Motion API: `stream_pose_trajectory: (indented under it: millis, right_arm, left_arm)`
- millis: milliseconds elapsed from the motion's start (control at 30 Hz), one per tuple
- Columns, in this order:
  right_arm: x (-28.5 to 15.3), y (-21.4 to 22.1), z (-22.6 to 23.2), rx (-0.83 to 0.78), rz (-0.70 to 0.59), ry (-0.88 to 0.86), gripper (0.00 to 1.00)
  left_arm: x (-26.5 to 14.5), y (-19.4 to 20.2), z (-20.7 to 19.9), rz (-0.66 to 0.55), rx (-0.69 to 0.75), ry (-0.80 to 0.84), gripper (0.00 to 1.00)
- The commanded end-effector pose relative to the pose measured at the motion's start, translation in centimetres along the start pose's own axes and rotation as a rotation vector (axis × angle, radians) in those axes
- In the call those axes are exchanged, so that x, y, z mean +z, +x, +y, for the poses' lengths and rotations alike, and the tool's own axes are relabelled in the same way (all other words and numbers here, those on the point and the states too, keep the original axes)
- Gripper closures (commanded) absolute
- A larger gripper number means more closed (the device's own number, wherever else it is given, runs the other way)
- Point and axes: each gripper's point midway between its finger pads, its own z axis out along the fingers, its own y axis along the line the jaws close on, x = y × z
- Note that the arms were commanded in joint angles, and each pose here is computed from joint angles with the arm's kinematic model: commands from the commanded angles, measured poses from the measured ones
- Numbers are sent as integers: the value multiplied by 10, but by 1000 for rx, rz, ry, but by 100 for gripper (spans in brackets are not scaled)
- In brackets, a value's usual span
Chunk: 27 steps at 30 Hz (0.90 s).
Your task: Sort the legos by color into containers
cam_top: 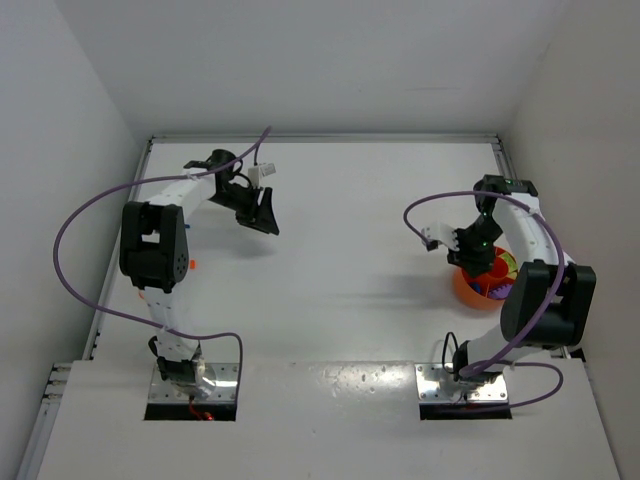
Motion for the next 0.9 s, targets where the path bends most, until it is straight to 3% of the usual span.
stream_pose_trajectory:
  millis: [0,267,433,467,567,767,867]
  right_arm:
    - [-10,-8,5,-55,-43,4,63]
    - [-10,-11,14,-143,-53,-7,61]
    - [-7,-12,18,-159,-66,-37,81]
    - [-7,-12,18,-167,-67,-45,81]
    - [-8,-10,17,-176,-55,-47,65]
    - [-5,-10,19,-184,-56,-55,64]
    - [-12,-20,6,-185,-99,13,64]
  left_arm:
    - [-9,-11,-12,-39,45,0,48]
    - [-8,-12,-15,-43,45,19,48]
    - [-8,-12,-15,-43,45,20,48]
    - [-8,-12,-15,-43,45,20,48]
    - [-8,-12,-15,-43,45,20,48]
    - [-7,-9,-14,-36,38,21,48]
    - [-24,-21,-13,-111,73,-14,48]
